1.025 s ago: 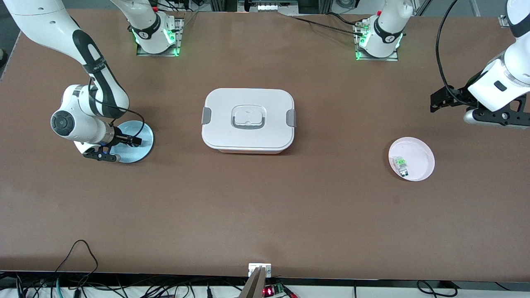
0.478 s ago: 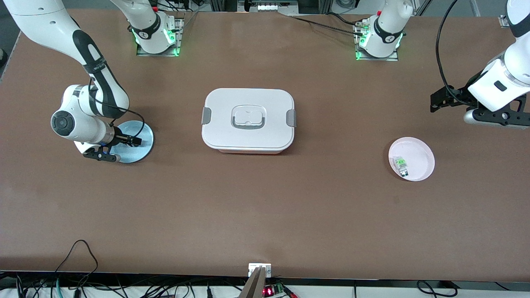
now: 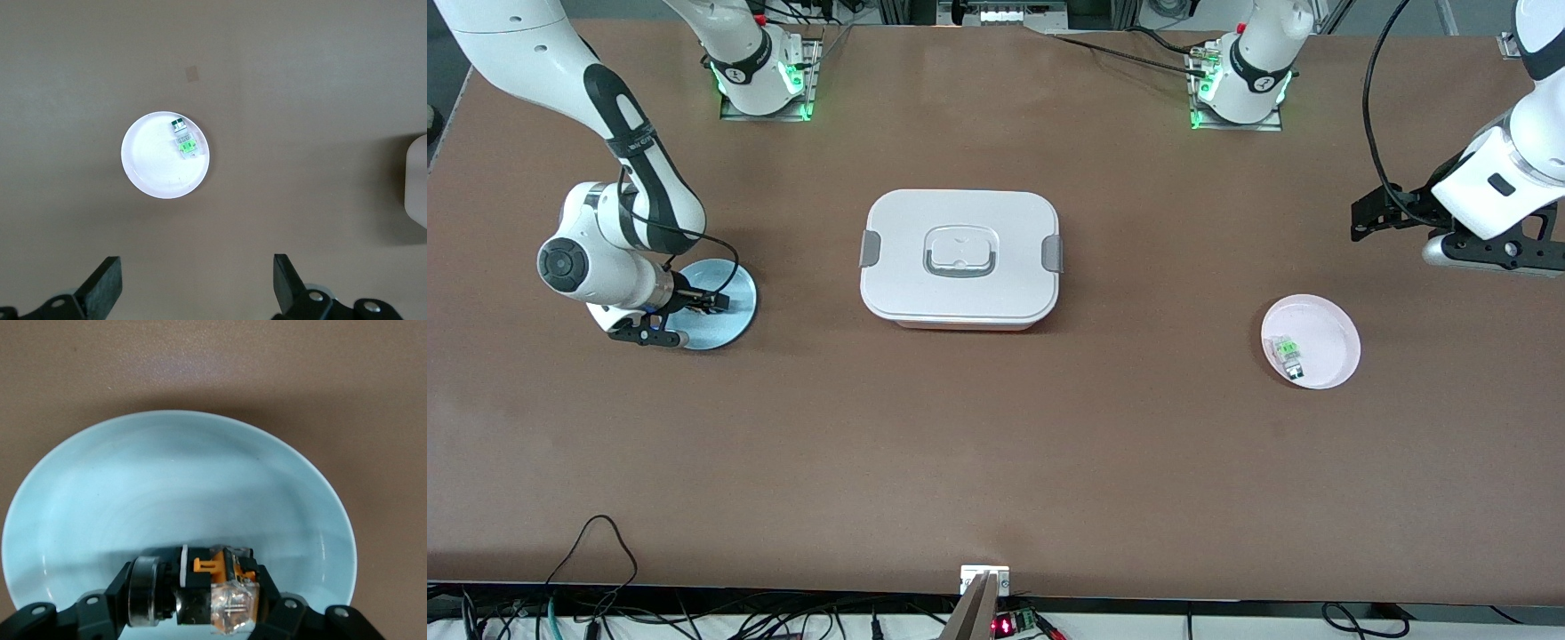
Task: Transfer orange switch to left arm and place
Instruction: 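Close the right gripper on the orange switch, then lift the orange switch off the blue plate with the right gripper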
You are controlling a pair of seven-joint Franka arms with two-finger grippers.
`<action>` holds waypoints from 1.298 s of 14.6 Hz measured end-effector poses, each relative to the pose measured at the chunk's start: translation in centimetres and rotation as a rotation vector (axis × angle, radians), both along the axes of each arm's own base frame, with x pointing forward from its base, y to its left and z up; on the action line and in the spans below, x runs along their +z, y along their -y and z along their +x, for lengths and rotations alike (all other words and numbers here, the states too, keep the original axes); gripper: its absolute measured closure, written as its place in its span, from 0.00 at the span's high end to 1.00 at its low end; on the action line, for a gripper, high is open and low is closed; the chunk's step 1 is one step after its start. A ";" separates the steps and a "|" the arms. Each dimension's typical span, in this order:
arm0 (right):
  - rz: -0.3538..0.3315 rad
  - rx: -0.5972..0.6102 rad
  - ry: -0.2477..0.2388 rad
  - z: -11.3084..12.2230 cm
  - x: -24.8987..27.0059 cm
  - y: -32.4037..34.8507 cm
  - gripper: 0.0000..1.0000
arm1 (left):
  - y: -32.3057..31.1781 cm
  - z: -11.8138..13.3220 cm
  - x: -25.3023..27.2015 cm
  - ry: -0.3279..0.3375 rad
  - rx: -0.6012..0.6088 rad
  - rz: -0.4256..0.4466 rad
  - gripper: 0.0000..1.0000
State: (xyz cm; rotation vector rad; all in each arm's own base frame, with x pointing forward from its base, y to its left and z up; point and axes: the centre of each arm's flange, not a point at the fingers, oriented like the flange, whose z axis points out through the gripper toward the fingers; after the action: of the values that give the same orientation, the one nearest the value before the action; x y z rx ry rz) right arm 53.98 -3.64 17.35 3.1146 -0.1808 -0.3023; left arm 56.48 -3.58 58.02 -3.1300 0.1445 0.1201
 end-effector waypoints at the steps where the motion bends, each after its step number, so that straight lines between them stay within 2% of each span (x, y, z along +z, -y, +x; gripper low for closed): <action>1: 0.001 0.003 0.001 0.0 0.0 0.0 0.73 | 0.0 0.0 0.0 0.000 0.000 0.000 1.00; 6: 0.008 0.034 0.014 1.2 2.6 -1.2 0.73 | 0.0 0.0 0.0 0.000 0.000 0.000 1.00; 8: 0.007 0.040 0.009 2.3 5.7 -1.5 0.73 | 0.0 0.0 0.0 0.000 0.000 0.000 1.00; 10: 0.011 0.046 0.024 3.6 9.5 -1.6 0.73 | 0.0 0.0 0.0 -0.001 0.000 0.000 1.00; 15: 0.129 0.084 0.094 5.8 19.1 -2.6 0.73 | 0.1 -0.3 -0.1 -0.023 -0.002 0.001 1.00; 19: 0.176 0.187 0.143 7.0 25.8 -4.0 0.73 | 0.1 -0.1 1.1 0.002 -0.002 0.000 1.00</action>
State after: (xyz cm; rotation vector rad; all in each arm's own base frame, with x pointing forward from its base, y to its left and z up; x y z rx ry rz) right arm 60.95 0.31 43.19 3.2942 0.1449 -0.0969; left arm 56.35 -3.68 59.10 -3.1300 0.1475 0.1172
